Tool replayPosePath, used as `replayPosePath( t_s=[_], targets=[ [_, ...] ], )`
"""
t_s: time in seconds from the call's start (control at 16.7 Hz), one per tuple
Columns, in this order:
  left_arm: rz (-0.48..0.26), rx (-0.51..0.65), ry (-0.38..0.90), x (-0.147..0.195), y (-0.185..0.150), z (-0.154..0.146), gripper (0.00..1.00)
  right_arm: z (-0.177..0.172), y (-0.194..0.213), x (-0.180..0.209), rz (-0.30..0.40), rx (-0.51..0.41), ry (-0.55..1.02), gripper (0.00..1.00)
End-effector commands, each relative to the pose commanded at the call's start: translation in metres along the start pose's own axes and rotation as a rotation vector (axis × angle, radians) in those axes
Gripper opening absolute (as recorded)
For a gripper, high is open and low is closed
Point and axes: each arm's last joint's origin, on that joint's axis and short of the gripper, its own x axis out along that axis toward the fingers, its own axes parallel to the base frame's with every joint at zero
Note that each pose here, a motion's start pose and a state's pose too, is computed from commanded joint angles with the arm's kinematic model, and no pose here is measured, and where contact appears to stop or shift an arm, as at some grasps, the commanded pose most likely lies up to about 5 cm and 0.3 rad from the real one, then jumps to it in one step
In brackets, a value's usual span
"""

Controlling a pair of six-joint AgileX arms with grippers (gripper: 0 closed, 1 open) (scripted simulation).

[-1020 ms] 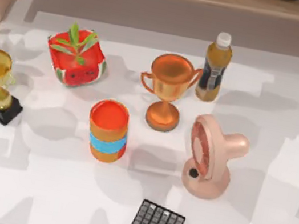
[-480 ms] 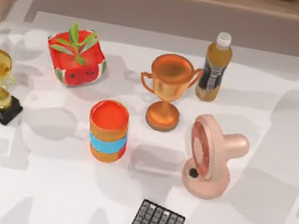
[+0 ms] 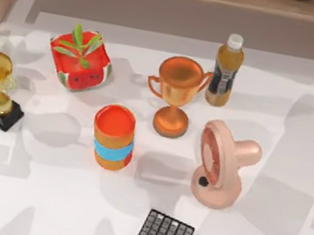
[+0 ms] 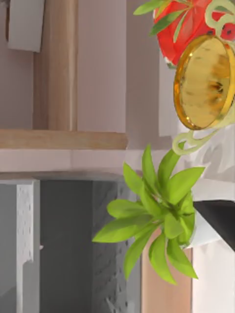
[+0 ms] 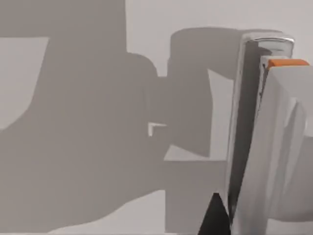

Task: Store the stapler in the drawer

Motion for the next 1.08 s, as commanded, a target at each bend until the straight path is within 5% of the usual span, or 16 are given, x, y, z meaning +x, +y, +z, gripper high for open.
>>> replayPosePath(
  t_s=[0.3,1.08],
  targets=[
    [0.0,0.0,0.0,0.0,0.0,0.0,1.0,0.0,0.0,0.0,0.0,0.0,0.0,0.98],
    [0.0,0.0,0.0,0.0,0.0,0.0,1.0,-0.002,0.002,-0.014,-0.01,-0.035,-0.041,1.0]
  ],
)
